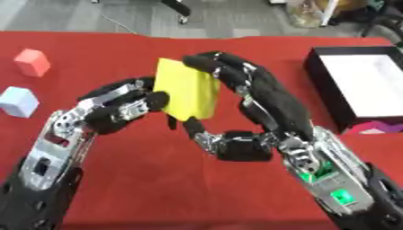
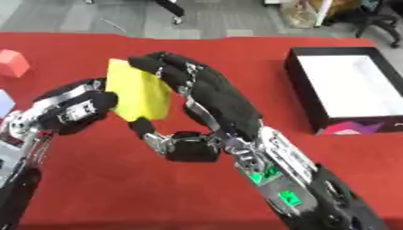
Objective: Pick up the objects with one hand, pass them to the other hand, and then place them into the box on the other side of the table.
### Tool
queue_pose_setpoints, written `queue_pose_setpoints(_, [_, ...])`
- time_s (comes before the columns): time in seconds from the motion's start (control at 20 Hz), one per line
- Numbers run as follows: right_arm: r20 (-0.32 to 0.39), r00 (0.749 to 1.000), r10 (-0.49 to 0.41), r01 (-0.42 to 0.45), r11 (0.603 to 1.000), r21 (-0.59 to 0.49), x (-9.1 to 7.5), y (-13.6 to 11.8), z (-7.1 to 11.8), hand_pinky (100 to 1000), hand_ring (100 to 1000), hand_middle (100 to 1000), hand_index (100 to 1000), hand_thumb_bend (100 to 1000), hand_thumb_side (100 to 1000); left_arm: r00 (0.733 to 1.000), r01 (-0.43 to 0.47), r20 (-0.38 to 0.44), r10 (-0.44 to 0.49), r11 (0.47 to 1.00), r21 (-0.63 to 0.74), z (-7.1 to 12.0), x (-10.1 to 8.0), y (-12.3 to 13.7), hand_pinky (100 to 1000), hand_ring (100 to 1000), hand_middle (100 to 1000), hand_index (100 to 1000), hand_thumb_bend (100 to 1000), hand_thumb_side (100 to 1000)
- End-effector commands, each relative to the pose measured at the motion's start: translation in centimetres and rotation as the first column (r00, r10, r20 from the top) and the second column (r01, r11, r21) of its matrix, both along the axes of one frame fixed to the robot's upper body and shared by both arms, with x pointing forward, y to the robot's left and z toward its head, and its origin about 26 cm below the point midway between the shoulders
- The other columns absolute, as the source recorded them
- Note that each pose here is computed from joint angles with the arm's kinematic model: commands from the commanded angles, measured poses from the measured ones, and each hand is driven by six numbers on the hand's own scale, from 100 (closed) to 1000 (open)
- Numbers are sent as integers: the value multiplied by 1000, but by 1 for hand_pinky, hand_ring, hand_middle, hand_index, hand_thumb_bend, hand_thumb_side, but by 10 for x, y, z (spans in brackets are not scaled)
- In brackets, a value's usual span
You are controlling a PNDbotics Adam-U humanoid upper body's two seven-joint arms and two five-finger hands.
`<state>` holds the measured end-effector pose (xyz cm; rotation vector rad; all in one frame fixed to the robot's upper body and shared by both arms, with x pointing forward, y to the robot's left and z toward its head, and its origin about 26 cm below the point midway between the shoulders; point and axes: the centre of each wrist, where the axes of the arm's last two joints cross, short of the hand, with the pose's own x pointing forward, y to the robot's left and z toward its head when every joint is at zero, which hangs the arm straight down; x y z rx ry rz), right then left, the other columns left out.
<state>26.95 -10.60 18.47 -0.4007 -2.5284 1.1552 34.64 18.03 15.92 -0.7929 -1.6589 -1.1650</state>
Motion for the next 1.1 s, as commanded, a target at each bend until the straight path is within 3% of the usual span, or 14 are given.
queue_pose_setpoints(0.05, [17,1000,-23,23,1000,16,1,-4,5,642,743,683,854,100,188,998,49,51,-48,999,-4,13,-4,-4,797,501,467,662,100,662])
queue_pose_setpoints(0.2, [19,999,-35,34,998,44,1,-4,5,596,695,620,808,100,158,996,61,62,-61,998,3,14,-4,-4,801,510,478,675,100,687])
queue_pose_setpoints(0.35, [41,997,-69,66,994,84,2,-6,7,513,605,524,701,100,100,995,68,74,-69,997,22,13,-5,-4,812,542,516,719,100,755])
queue_pose_setpoints(0.55, [76,990,-122,107,980,169,4,-9,8,464,548,465,628,100,100,996,45,80,-47,998,32,11,-3,0,816,566,547,754,100,855])
queue_pose_setpoints(0.85, [125,976,-178,141,956,256,8,-17,11,444,522,441,589,100,100,996,-50,73,49,999,8,8,1,12,823,599,585,778,100,958])
queue_pose_setpoints(1.1, [168,956,-240,187,941,281,14,-31,15,455,525,446,588,100,100,988,-144,56,145,989,-25,4,5,24,825,611,600,785,100,976])
